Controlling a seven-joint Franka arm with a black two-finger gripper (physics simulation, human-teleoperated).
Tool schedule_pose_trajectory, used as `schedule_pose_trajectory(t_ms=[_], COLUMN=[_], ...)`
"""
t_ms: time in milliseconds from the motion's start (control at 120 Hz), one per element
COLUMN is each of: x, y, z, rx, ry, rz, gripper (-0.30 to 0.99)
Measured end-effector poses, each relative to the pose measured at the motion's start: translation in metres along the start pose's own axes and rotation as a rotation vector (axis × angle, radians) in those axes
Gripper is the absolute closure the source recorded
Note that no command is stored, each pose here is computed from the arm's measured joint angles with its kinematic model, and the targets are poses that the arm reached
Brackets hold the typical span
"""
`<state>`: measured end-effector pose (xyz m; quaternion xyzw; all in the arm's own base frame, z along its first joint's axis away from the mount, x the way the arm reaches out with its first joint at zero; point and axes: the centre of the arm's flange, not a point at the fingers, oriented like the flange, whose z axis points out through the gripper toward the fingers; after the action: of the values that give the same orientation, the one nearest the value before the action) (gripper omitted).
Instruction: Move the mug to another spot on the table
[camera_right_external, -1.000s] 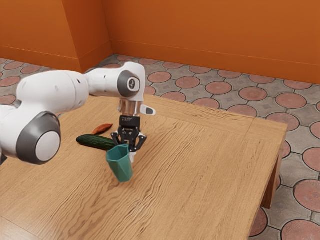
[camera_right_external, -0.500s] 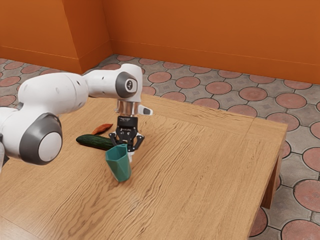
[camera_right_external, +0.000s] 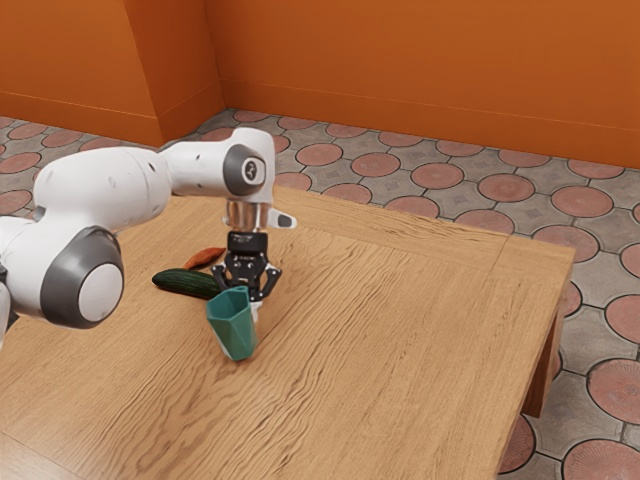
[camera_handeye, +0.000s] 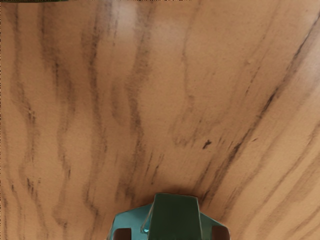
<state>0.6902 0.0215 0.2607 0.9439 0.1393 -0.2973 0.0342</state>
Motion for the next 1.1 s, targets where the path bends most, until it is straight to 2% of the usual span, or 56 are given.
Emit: schedule_pose_trajectory(t_ms=[167,342,475,608,708,792,917,1100], x=[0.004,0.008,0.013,0.003,-0.037,-0.094,-0.169,-0.258], y=[-0.001,0.002,0.003,0.013,0.019,0.015,0.01,-0.017], z=[0.005,0.005,-0.007,-0.043,-0.069,-0.09,-0.138,-0.203], rx=[0.001,-0.012,-0.027,-0.013,-0.011,-0.016,0.003,-0.006], ry=[-0.004,0.02,0.102,0.255,0.346,0.409,0.536,0.644], rz=[-0.003,-0.003,-0.004,0.02,0.05,0.084,0.144,0.171], gripper=[0.65,0.32,0.18,0.1,0.07,0.05,0.04,0.02])
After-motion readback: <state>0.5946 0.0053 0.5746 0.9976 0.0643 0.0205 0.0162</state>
